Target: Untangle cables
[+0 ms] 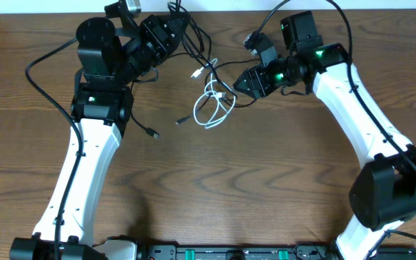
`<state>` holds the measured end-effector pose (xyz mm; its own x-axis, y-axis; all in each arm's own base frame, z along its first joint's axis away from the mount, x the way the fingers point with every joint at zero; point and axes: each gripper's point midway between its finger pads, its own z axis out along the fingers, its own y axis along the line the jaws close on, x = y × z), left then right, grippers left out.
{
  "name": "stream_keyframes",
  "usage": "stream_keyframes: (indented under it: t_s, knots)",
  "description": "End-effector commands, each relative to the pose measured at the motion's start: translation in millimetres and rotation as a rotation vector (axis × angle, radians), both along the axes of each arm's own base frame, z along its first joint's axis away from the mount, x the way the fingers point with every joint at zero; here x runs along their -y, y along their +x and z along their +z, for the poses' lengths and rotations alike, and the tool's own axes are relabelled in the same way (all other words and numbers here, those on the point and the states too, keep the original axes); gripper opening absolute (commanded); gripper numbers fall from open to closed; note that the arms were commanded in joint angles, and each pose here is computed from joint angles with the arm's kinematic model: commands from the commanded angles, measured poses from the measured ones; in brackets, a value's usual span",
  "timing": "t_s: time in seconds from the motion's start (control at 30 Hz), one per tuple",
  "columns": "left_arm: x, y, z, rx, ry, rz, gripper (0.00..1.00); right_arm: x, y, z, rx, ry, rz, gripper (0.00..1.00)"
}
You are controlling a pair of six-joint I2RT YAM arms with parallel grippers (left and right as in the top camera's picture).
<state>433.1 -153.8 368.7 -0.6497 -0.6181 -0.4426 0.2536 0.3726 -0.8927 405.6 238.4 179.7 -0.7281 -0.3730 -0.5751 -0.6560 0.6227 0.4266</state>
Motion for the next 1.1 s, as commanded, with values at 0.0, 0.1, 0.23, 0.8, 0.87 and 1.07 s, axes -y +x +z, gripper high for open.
stream_keyframes:
  t_s: [0.0, 0.1, 0.23, 0.8, 0.87, 1.07]
  knots:
    - [2.7, -8.6, 18.5, 0.024, -0.029, -0.034, 0.07, -20.2, -7.5, -2.5, 0.004, 0.053, 0.087, 0.57]
    - [2.7, -8.7, 18.5, 0.024, -0.029, -0.035, 0.07, -27.4, -6.0, -8.0, 0.004, 0.063, 0.103, 0.57]
    - [2.7, -8.6, 18.5, 0.024, -0.029, -0.034, 0.07, -41.8, -13.2, -19.2, -0.028, 0.078, 0.142, 0.55]
    - [-6.3, -4.9, -15.5, 0.014, 0.150, 0.008, 0.07, -37.2, 8.3, -36.8, -0.037, -0.045, -0.044, 0.01]
    - [-26.2, -0.9, -55.3, -0.109, 0.268, 0.110, 0.07, -17.2, 16.1, -19.1, -0.007, -0.073, -0.131, 0.01]
    - [-51.3, -9.6, -110.2, -0.242, 0.496, 0.164, 0.08, 20.3, 16.7, 53.5, 0.139, -0.048, -0.225, 0.01]
